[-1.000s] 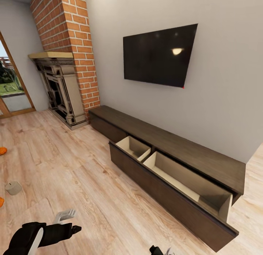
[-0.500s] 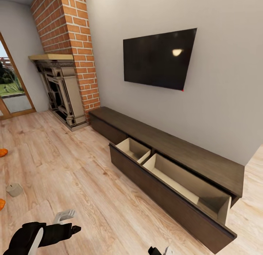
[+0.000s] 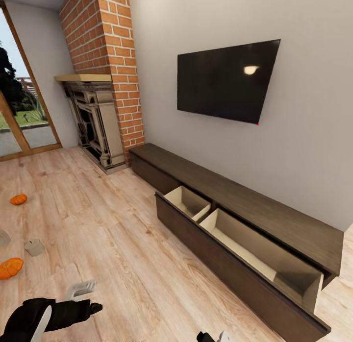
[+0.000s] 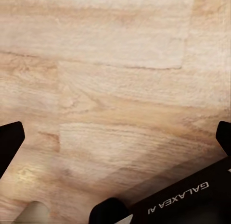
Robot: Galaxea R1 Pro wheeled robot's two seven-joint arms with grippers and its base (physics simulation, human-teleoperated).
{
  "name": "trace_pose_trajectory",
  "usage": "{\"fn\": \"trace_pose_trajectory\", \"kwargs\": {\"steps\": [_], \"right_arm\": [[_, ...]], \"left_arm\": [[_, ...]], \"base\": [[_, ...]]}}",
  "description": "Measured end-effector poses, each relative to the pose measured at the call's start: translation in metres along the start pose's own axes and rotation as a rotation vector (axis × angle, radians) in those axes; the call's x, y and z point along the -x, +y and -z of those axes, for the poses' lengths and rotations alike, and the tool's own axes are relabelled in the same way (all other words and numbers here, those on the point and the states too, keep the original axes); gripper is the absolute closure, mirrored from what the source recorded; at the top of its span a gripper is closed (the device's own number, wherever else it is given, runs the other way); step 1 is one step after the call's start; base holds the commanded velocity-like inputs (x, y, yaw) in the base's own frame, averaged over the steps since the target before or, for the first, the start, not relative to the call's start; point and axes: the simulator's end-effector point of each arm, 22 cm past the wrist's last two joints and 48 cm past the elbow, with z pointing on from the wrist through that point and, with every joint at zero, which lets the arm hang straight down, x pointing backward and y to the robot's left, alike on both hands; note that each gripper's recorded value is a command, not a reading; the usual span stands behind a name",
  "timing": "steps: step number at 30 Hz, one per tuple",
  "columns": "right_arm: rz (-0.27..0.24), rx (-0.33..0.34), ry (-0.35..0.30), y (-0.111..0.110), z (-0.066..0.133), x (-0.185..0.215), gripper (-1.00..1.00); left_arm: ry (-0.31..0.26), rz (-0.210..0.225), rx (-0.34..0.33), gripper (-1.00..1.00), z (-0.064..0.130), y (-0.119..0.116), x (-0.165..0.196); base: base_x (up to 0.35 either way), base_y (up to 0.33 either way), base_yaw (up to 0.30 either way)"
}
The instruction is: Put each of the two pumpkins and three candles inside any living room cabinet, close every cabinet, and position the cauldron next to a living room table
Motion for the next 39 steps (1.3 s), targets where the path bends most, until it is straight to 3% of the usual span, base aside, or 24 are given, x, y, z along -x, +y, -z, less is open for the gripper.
{"fn": "trace_pose_trajectory", "kwargs": {"steps": [4, 9, 17, 24, 39], "right_arm": [[-0.003, -0.001, -0.04, -0.001, 0.0, 0.009, -1.0], [0.029, -0.005, -0.1, -0.005, 0.0, 0.023, -1.0], [0.056, -0.005, -0.104, 0.0, 0.013, 0.024, -1.0], [0.155, -0.001, -0.104, 0.007, 0.025, 0.021, -1.0], [0.195, 0.003, -0.107, 0.018, 0.05, 0.024, -1.0]], "left_arm": [[-0.002, -0.001, 0.017, -1.0, 0.003, 0.01, 0.002], [0.0, -0.002, 0.029, -1.0, 0.003, 0.014, 0.001], [0.016, -0.001, 0.064, -1.0, 0.011, 0.02, 0.001], [0.03, 0.003, 0.069, -1.0, 0.019, 0.018, 0.0], [0.056, 0.016, 0.115, -1.0, 0.025, 0.031, -0.011]], "base": [[0.0, 0.0, 0.288], [0.0, 0.0, 0.289], [0.0, 0.0, 0.289], [0.0, 0.0, 0.289], [0.0, 0.0, 0.289]]}}
